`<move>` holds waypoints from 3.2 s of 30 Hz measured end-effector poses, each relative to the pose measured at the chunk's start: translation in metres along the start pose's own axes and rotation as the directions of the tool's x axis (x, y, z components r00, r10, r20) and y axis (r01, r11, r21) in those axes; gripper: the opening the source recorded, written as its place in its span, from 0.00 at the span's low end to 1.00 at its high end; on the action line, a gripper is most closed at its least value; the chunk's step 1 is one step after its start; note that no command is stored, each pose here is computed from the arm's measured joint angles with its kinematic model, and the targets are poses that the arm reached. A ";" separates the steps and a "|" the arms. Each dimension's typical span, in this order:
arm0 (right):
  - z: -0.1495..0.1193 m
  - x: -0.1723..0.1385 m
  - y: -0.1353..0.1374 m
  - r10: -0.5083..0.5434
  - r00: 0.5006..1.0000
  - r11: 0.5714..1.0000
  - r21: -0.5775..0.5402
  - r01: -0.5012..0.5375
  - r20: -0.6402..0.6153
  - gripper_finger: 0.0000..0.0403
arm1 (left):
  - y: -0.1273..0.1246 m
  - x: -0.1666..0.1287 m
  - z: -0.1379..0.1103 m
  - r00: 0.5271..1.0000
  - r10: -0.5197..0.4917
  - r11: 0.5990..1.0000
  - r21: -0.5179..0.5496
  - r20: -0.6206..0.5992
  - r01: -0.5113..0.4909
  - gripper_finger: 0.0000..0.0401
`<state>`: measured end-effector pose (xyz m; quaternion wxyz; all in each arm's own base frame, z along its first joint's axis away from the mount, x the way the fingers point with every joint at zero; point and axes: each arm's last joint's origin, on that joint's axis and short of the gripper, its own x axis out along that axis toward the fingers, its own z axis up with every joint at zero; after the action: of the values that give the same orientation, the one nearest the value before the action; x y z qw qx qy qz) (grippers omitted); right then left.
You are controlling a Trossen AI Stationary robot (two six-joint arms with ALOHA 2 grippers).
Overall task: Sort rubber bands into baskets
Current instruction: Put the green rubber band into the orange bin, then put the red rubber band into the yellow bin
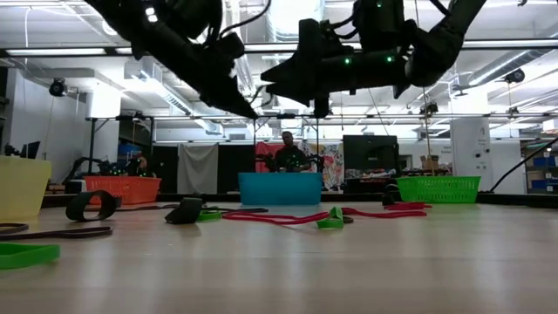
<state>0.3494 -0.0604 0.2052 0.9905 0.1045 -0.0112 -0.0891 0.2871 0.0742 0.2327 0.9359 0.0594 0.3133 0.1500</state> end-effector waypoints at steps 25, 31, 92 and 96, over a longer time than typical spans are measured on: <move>0.005 -0.004 -0.011 -0.092 0.946 0.995 0.014 0.101 -0.310 0.49 | 0.184 -0.092 -0.071 0.599 0.165 0.619 -0.390 -0.783 -0.681 0.00; 0.004 -0.004 -0.012 -0.093 0.945 0.995 0.013 0.102 -0.314 0.49 | 0.186 -0.090 -0.071 0.615 0.150 0.632 -0.403 -0.774 -0.662 0.00; -0.012 -0.093 -0.027 -0.398 0.302 0.739 -0.108 0.665 -0.866 0.46 | 0.037 -0.081 -0.012 0.994 -0.106 0.991 -0.074 0.024 0.108 0.42; -0.014 -0.097 -0.036 -0.407 0.248 0.697 -0.123 0.707 -0.879 0.43 | 0.023 -0.088 -0.018 0.970 -0.218 0.974 -0.034 0.105 0.223 0.42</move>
<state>0.2481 -0.0747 0.1841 0.7258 0.2787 0.5078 -0.3712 0.2044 0.0682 0.2731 0.9624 0.0104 0.2669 0.0490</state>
